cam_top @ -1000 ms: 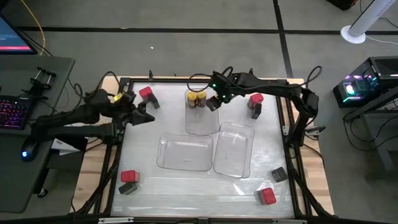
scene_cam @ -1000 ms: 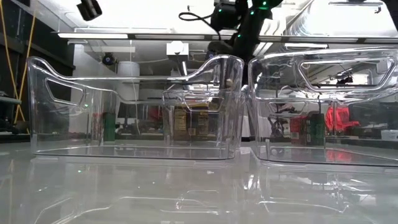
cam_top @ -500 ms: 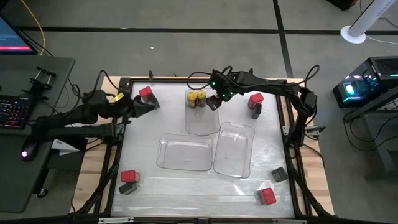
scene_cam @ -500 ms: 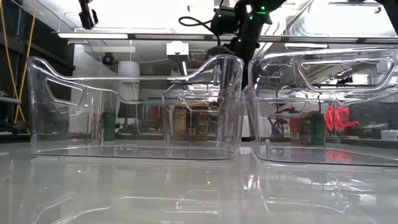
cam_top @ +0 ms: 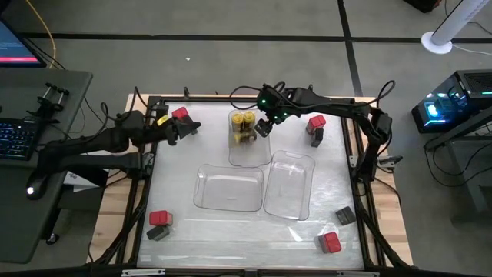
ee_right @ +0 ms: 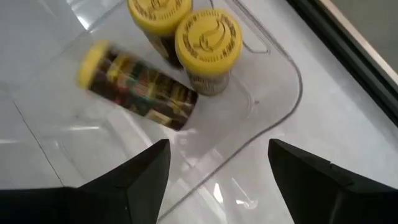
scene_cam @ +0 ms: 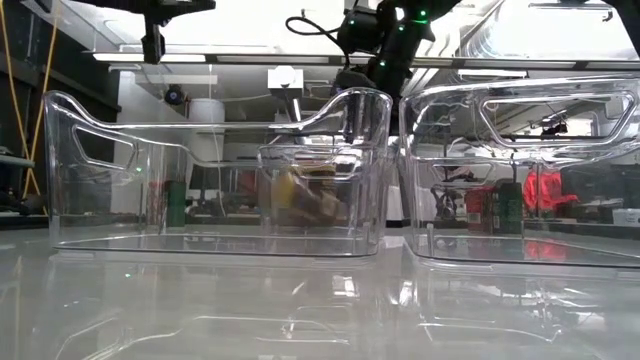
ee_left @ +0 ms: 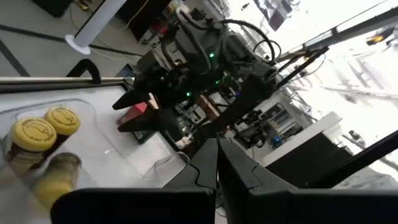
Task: Sort spices by type
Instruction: Put the yellow seasoning bottle into the top transparent bin
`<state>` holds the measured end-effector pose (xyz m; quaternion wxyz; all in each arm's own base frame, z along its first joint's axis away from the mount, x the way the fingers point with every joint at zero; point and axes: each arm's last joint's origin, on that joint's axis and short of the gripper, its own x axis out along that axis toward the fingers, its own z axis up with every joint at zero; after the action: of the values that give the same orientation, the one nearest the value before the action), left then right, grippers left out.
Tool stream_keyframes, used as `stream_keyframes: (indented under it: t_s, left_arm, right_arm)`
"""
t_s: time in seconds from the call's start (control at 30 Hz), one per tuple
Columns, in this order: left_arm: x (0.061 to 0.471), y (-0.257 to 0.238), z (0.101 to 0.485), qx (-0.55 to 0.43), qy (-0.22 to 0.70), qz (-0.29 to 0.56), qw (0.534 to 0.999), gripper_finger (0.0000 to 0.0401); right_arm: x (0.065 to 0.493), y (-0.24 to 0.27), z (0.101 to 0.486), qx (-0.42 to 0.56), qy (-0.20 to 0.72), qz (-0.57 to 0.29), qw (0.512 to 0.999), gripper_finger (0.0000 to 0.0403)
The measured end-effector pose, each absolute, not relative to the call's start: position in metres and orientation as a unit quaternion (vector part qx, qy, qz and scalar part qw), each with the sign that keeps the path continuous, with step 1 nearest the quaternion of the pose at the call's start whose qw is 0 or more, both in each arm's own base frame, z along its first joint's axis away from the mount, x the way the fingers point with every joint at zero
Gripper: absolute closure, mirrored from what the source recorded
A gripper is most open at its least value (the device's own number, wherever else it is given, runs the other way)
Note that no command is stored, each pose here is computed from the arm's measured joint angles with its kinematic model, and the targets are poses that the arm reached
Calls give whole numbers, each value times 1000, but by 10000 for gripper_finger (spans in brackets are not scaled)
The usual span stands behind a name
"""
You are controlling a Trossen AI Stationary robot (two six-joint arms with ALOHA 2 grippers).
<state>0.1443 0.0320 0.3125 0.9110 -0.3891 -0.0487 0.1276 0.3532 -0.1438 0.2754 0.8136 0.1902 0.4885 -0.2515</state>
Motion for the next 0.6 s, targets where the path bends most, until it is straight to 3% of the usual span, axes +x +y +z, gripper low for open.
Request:
stream_keyframes:
  t_s: [0.23, 0.37, 0.43, 0.6]
  left_arm:
    - [147, 33, 312, -351, -42, 134, 926, 400]
    - [146, 34, 311, -332, -39, 139, 932, 400]
    - [147, 36, 310, -330, -37, 146, 932, 400]
    - [148, 40, 308, -331, -34, 161, 929, 400]
  right_arm:
    - [358, -143, 279, 201, 466, -230, 831, 134]
    - [364, -137, 286, 245, 447, -164, 845, 147]
    - [366, -133, 286, 296, 439, -133, 838, 153]
    - [376, -128, 266, 386, 449, -179, 786, 158]
